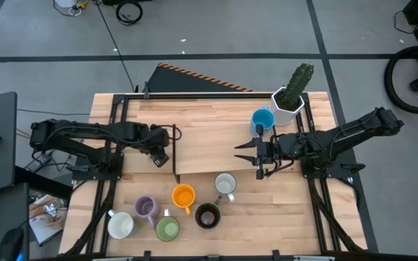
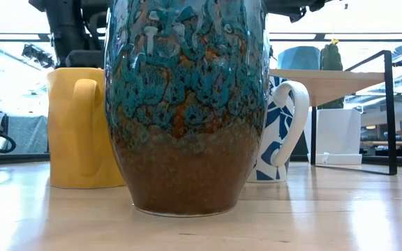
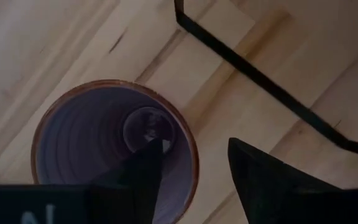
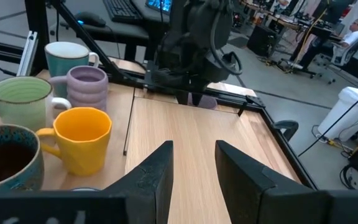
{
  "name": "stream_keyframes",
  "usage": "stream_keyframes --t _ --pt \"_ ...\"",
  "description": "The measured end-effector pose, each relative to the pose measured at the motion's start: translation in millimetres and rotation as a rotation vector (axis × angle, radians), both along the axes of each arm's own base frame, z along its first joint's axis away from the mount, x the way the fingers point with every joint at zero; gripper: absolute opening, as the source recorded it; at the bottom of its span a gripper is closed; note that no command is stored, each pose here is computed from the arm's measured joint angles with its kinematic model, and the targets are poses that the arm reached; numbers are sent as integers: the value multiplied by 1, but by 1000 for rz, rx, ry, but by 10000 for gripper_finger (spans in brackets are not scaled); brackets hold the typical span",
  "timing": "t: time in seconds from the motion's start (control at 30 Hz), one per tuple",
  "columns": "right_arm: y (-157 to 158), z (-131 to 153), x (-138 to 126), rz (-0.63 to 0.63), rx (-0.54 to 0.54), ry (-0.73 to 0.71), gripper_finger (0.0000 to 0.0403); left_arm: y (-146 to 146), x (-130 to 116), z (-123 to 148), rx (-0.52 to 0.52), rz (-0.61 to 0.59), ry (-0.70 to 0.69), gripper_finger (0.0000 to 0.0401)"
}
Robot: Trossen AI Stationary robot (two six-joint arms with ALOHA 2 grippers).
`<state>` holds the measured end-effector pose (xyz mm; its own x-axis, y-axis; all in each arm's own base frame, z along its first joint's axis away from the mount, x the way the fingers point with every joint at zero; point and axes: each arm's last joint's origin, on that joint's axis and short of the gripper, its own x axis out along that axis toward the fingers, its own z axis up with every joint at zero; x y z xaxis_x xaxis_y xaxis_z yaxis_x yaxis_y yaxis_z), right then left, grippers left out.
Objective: Place coffee mugs
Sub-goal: Put the top purple cup on the shelf
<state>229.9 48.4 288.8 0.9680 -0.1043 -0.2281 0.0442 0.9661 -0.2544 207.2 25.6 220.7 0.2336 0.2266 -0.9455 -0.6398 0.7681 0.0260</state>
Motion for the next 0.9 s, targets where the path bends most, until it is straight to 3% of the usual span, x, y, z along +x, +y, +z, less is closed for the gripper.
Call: stream_keyframes --t 0.3,0.53,0.7,0.83,0.9 --pt "0 1 0 0 6 -7 125 -8 -1 -6 -25 -66 78 118" --pt "0 1 0 -3 17 -10 125 -18 -10 -7 -27 -173 191 20" --pt "0 1 0 4 22 -8 125 -28 -11 -7 -23 -256 196 19" --pt "0 1 0 4 22 -8 125 -42 -16 0 -120 -416 258 19" --pt "0 1 0 4 22 -8 125 -49 -16 9 -116 -487 270 19"
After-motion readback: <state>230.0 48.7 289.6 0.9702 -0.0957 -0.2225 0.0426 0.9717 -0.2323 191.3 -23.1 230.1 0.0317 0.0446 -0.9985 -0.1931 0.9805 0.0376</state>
